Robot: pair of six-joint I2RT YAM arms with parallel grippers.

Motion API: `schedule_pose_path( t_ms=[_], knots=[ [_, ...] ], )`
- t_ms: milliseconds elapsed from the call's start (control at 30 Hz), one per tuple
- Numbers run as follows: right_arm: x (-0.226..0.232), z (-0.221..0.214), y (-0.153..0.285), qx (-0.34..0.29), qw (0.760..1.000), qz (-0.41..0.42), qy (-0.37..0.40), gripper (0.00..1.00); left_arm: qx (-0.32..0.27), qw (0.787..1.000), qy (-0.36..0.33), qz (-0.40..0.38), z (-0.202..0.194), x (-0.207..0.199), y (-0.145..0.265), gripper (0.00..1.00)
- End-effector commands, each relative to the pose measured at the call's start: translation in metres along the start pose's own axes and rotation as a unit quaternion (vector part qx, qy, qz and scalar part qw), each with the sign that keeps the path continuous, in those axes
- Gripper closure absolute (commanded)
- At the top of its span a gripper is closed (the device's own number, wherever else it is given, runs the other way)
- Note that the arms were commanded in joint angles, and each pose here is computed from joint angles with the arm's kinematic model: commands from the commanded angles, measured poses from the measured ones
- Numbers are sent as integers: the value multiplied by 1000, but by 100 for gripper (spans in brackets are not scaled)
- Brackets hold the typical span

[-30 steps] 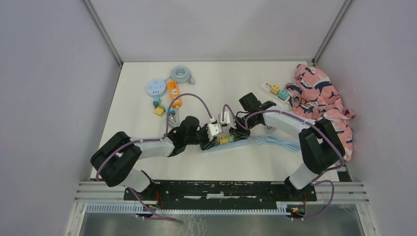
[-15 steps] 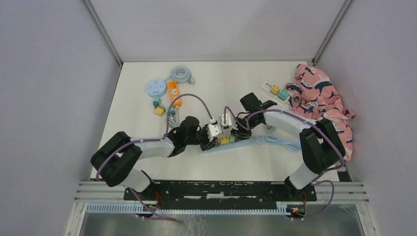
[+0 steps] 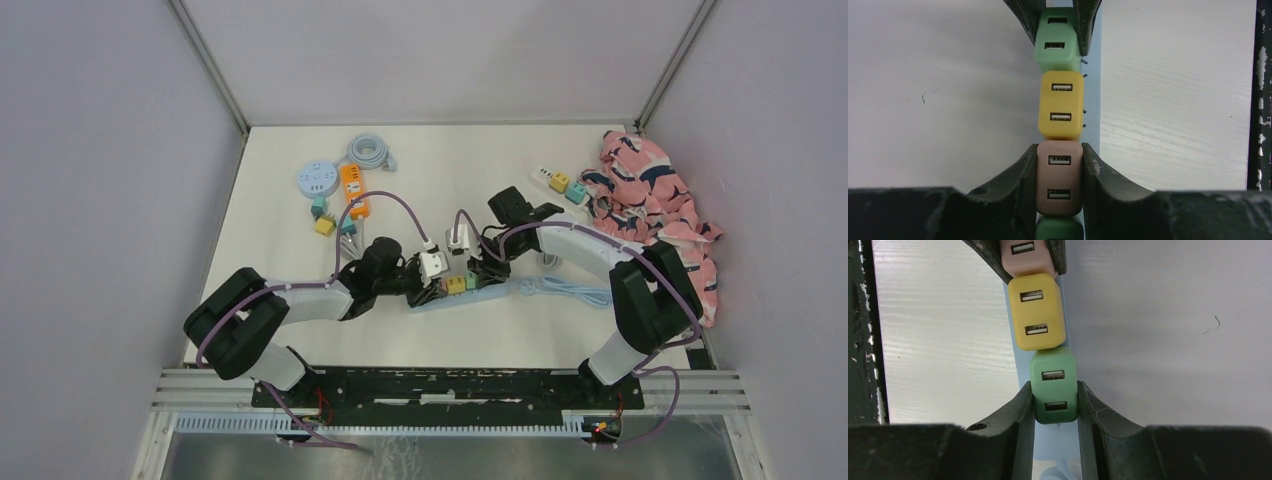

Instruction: Pull the plug off the socket

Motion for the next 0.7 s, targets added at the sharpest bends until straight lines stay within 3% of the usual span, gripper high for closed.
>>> schedule_pose_path(
  t_ms=[0,133,367,500,667],
  knots=[
    [-3,2,17,10,998,21,64,100,3,1000,7,14,-5,-2,3,97],
    [21,6,10,-15,990,103,99,100,-1,1000,8,15,-5,-2,2,97],
    [11,44,5,-59,997,55,2,100,-3,1000,14,14,-5,-3,2,97],
    [-8,21,25,-45,998,34,-6,100,-4,1000,15,18,-6,-4,4,97],
    [5,-4,27,-29,995,78,60,100,-5,1000,13,19,-6,-3,4,97]
  ],
)
Point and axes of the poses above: each gripper's point midway between its finger pads, its own y axis back along the fingers, its own x axis along the line the jaws close on, z = x × y, the point moved 8 cm from there along y, back along the fingers, and after that the axes turned 15 degrees about -y, right-handed, at the moved point
